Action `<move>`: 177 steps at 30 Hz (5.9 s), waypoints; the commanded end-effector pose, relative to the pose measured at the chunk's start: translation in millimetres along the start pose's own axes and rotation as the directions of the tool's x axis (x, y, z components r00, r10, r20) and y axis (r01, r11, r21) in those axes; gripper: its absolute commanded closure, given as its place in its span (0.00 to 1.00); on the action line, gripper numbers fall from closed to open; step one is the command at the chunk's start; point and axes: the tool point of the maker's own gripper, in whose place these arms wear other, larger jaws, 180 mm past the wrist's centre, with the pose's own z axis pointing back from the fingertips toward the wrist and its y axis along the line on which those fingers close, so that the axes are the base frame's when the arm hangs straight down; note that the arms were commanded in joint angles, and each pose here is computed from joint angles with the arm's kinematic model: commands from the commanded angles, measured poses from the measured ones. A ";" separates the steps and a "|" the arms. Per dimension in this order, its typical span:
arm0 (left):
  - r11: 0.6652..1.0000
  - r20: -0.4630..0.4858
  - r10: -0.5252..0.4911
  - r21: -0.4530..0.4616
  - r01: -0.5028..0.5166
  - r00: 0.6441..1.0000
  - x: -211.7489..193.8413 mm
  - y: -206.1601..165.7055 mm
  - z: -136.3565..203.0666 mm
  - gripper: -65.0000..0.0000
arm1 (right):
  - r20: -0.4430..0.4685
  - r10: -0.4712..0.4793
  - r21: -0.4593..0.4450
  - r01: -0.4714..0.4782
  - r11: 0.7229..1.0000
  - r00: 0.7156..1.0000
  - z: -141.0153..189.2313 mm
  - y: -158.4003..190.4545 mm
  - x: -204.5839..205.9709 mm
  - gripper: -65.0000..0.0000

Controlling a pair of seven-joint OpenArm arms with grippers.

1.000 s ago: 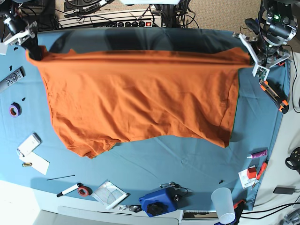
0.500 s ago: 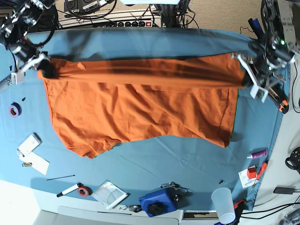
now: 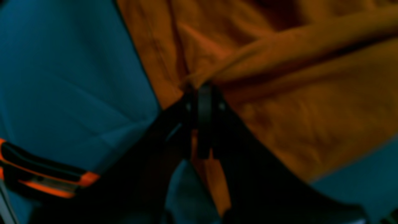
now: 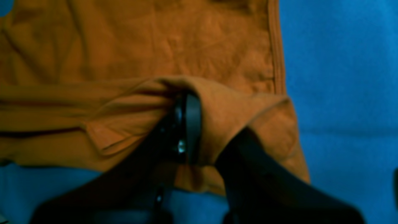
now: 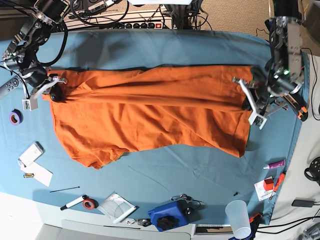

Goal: Layout the t-shirt on the table in an organized manner, then fold the t-shirt properly

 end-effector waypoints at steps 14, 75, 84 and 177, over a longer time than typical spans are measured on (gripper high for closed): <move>0.997 0.098 0.020 0.069 -0.026 0.995 31.8 9.4 -0.7 1.00 | 0.097 0.049 -0.107 -0.038 0.994 0.994 1.6 -18.8 49.2 1.00; 0.928 0.195 0.299 0.167 -0.332 0.934 -30.3 51.4 127.8 0.60 | 0.070 -0.367 0.021 0.366 0.930 0.928 3.0 -54.7 -33.0 0.57; 0.952 0.070 0.294 -0.111 -0.285 0.953 -30.9 -28.4 59.7 0.60 | 0.058 -0.365 0.017 0.364 0.931 0.929 2.1 -54.7 -33.1 0.57; 0.959 0.082 0.258 0.096 -0.265 0.963 -43.0 13.1 126.8 0.64 | 0.347 -0.272 0.119 0.245 0.962 0.898 109.0 -108.9 78.9 0.77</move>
